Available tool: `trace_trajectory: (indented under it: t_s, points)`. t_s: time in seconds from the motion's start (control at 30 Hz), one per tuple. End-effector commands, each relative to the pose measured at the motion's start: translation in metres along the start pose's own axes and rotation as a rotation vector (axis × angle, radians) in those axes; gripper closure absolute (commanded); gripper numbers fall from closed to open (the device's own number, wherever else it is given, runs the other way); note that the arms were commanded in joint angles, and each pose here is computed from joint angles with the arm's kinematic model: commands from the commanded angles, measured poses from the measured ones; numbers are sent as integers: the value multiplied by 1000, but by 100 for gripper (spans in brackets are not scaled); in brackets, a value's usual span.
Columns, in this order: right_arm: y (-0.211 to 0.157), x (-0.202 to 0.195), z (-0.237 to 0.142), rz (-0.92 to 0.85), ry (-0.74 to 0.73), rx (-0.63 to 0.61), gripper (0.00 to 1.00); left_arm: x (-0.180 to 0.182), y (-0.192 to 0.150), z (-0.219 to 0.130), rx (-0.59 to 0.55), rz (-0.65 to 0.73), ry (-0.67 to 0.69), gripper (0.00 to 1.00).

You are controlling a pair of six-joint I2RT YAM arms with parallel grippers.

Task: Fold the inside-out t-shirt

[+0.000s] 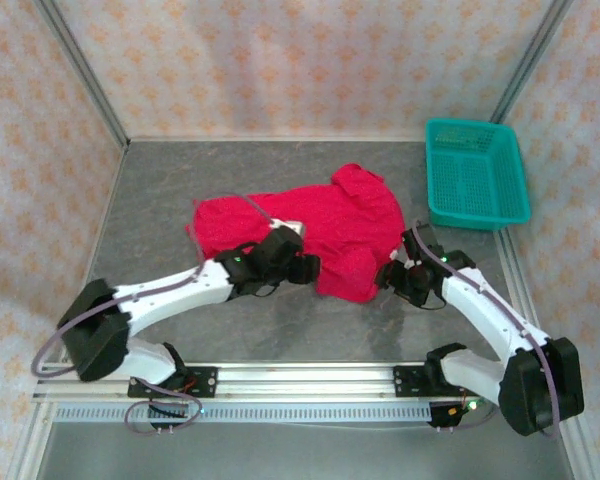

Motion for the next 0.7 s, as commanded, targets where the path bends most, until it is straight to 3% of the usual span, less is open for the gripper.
trace_trajectory:
  t_s: [0.0, 0.07, 0.2, 0.47, 0.67]
  points:
    - [5, 1, 0, -6, -8, -28, 36, 49, 3, -24, -66, -54, 269, 31]
    - [9, 6, 3, -2, 26, -38, 40, 79, 3, -30, -59, -135, 337, 33]
    - [14, 16, 13, -8, 88, -26, 57, 124, -4, -40, -59, -301, 389, 36]
    - [7, 19, 44, -14, 82, 20, 53, 162, -23, -36, -10, -386, 480, 38]
    - [10, 31, 59, -11, 101, 25, 55, 163, -25, -10, 87, -374, 475, 38]
Point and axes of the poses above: each hand's point on the last joint's axis, 136 mm out from that joint toward the fingers, its own z axis out along the fingers, its own x axis along the line the jaws close on, y = z × x, the point moved 10 cm from there along -z, back along the fingers, and after that the axes turned 8 degrees about -z, right-handed, at the moved point
